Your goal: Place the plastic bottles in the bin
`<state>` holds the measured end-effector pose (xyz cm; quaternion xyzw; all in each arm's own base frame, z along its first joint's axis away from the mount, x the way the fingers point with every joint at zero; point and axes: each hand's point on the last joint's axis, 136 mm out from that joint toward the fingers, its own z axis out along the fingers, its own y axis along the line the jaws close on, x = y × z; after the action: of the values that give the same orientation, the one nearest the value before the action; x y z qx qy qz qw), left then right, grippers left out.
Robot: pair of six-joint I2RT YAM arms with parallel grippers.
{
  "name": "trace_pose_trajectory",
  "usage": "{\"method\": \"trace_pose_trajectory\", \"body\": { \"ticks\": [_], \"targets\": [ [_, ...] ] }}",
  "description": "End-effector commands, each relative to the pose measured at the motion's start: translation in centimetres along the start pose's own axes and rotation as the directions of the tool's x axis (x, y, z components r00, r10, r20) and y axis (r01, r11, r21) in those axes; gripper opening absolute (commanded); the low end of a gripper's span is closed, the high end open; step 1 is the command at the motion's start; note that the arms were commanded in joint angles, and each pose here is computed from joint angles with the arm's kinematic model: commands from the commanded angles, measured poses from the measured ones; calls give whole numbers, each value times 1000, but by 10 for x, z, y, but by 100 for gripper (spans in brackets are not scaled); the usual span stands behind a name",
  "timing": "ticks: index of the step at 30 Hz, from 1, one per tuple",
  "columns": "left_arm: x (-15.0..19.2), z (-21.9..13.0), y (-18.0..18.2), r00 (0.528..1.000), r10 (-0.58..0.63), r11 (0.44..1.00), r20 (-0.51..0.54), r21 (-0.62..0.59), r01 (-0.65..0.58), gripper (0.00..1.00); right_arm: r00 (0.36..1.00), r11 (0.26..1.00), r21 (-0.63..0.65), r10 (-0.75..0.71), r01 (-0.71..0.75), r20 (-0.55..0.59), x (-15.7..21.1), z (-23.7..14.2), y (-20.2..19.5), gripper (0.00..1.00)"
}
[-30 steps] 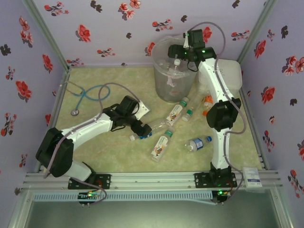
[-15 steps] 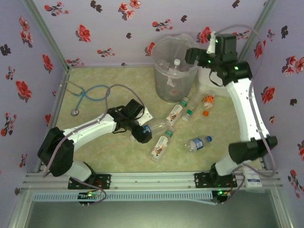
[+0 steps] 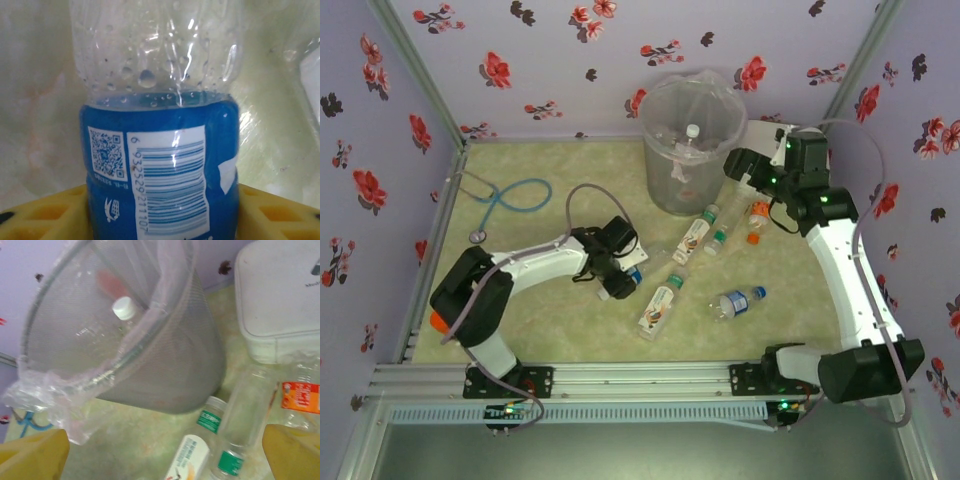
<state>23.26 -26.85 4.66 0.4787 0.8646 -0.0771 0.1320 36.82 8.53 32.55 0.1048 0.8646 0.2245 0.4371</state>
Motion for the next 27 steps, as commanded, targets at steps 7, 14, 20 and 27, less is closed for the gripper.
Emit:
{"method": "trace_pose_trajectory", "body": {
  "ticks": [7,14,20,27],
  "targets": [
    [2,-51,41,996,-75,985,54,-153,82,49,996,948,-310,83,-75,13,-8,-2,53,99],
    [-63,-139,54,862,-114,983,494,-70,170,37,981,871,-479,-171,107,-91,35,-9,136,88],
    [-92,-179,58,770,-86,987,633,-51,152,37,967,805,-584,-219,104,-130,63,6,184,87],
    [-97,-189,55,761,-77,990,644,-41,134,37,959,833,-549,-206,67,-196,85,36,203,99]
  ]
}}
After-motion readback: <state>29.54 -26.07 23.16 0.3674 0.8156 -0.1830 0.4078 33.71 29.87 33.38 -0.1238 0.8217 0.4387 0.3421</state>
